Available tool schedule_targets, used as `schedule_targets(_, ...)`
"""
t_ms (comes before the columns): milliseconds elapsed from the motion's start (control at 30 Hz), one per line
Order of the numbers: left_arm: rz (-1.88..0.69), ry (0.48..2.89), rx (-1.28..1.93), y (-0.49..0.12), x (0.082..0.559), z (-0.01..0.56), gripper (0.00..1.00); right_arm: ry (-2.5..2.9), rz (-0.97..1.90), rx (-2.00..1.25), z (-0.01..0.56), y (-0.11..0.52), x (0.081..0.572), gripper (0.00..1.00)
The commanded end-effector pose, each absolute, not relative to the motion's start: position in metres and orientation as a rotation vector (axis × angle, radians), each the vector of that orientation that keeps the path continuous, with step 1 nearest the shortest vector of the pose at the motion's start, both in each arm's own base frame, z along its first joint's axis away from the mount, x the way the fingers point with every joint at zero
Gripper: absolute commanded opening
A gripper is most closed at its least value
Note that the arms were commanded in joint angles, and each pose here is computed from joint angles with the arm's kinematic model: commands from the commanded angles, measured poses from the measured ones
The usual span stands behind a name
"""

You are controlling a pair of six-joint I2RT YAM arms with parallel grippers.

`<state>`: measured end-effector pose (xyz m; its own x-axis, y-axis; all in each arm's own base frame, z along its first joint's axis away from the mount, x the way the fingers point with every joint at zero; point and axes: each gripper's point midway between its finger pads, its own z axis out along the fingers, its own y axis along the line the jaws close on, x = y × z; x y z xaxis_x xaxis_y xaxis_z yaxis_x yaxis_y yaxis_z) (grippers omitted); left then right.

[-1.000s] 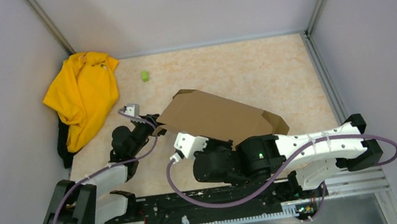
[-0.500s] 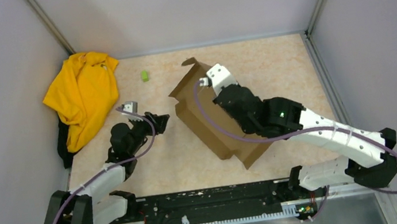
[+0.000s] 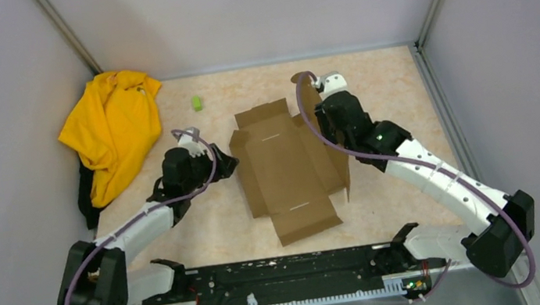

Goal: Fold the paper box

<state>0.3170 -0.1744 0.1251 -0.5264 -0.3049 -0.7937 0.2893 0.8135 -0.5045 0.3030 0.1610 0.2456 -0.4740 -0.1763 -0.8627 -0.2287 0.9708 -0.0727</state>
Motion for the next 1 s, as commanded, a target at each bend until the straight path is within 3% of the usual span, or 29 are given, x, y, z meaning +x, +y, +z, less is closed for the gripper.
schedule_targets(0, -0.628, 2.187, -0.125, -0.164, 0.317, 0.085, 0.75, 2.031, 0.223, -0.194, 0.257, 0.161, 0.302, 0.35)
schedule_targets(67, -0.596, 2.242, -0.161, -0.161, 0.317, 0.075, 0.82, 2.036, 0.197, -0.173, 0.255, 0.146, 0.3, 0.45)
schedule_targets(133, -0.576, 2.26, -0.191, -0.159, 0.319, 0.071, 0.98, 2.015, 0.181, -0.155, 0.264, 0.132, 0.298, 0.52)
schedule_targets(333, -0.62, 2.302, -0.194, -0.172, 0.325, 0.062, 0.99, 1.952, 0.076, -0.136, 0.297, 0.101, 0.292, 0.62)
schedule_targets(600, -0.652, 2.347, -0.119, -0.217, 0.337, 0.049, 0.99, 1.911, 0.092, -0.133, 0.315, 0.098, 0.286, 0.63)
schedule_targets(767, -0.602, 2.38, -0.102, -0.224, 0.343, 0.042, 0.79, 1.917, 0.141, -0.162, 0.313, 0.106, 0.283, 0.62)
schedule_targets(867, -0.534, 2.426, -0.086, -0.22, 0.341, 0.037, 0.6, 1.925, 0.142, -0.173, 0.308, 0.107, 0.283, 0.62)
schedule_targets(967, -0.419, 2.46, -0.084, -0.208, 0.337, 0.034, 0.57, 1.933, 0.145, -0.181, 0.301, 0.109, 0.284, 0.62)
